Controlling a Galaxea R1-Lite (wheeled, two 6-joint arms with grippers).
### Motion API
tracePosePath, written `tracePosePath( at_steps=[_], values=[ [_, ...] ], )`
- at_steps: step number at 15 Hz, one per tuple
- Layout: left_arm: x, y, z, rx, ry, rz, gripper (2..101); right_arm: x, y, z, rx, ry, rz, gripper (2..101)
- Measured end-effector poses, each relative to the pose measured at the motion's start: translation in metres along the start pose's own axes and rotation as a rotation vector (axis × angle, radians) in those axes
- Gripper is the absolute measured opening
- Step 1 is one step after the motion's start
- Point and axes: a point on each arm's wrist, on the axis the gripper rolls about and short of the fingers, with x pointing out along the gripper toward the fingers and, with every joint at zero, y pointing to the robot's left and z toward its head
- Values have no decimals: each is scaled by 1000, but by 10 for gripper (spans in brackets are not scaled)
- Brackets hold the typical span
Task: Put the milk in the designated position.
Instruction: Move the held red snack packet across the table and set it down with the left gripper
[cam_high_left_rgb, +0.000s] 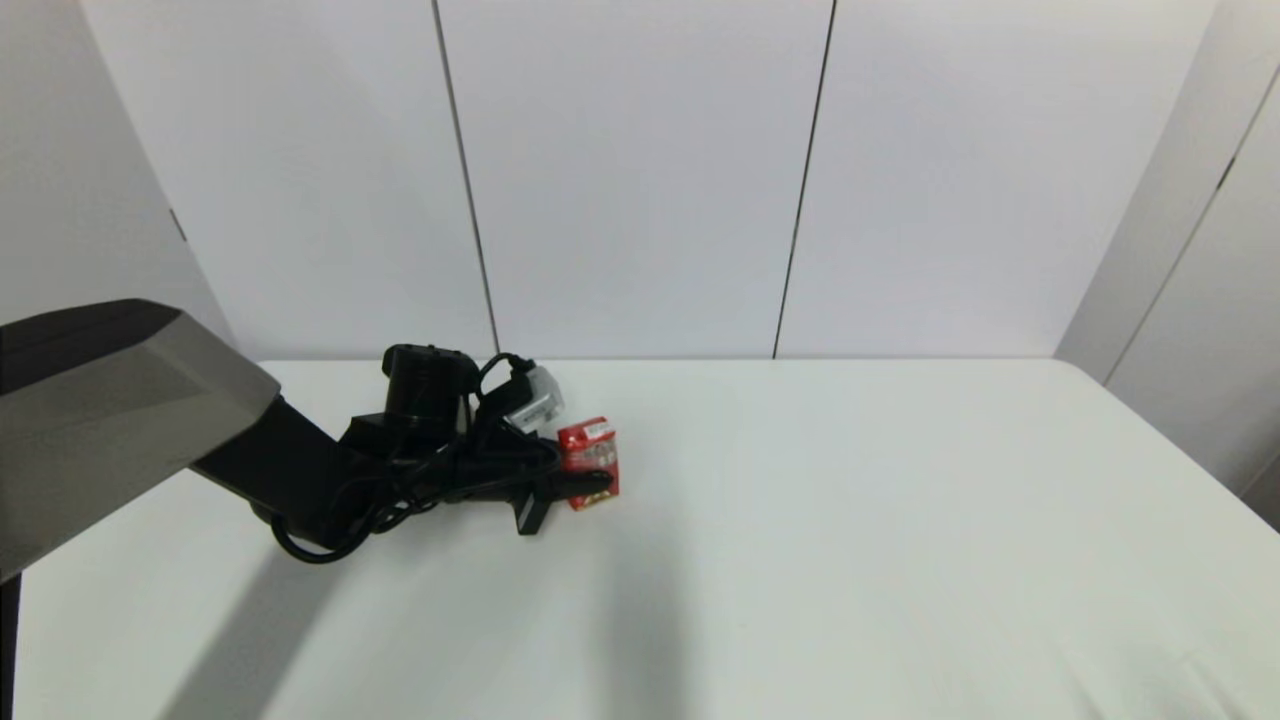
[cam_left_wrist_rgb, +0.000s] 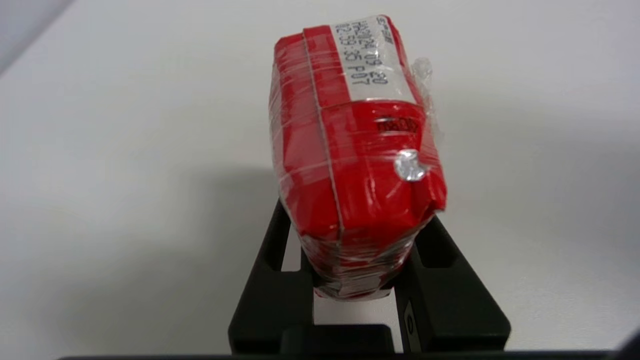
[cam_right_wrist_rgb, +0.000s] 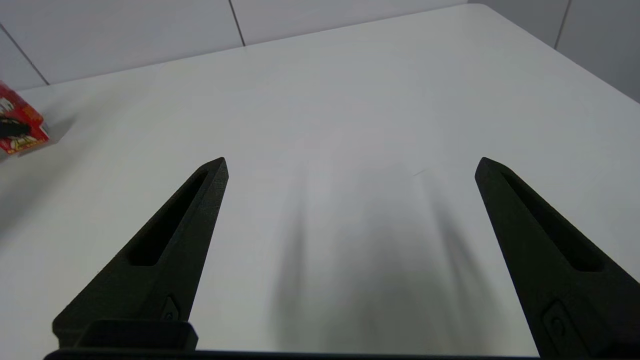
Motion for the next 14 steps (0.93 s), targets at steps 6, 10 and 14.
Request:
tracePosePath(
  at_steps=[6,10,14],
  values=[
    [-37,-20,76,-118,-104,60,261,0,0,0,0,0,0,980],
    [-97,-20,113,-140,-96,468,261,0,0,0,0,0,0,980],
    [-158,-6,113,-149,-78,770,261,0,0,0,0,0,0,980]
  ],
)
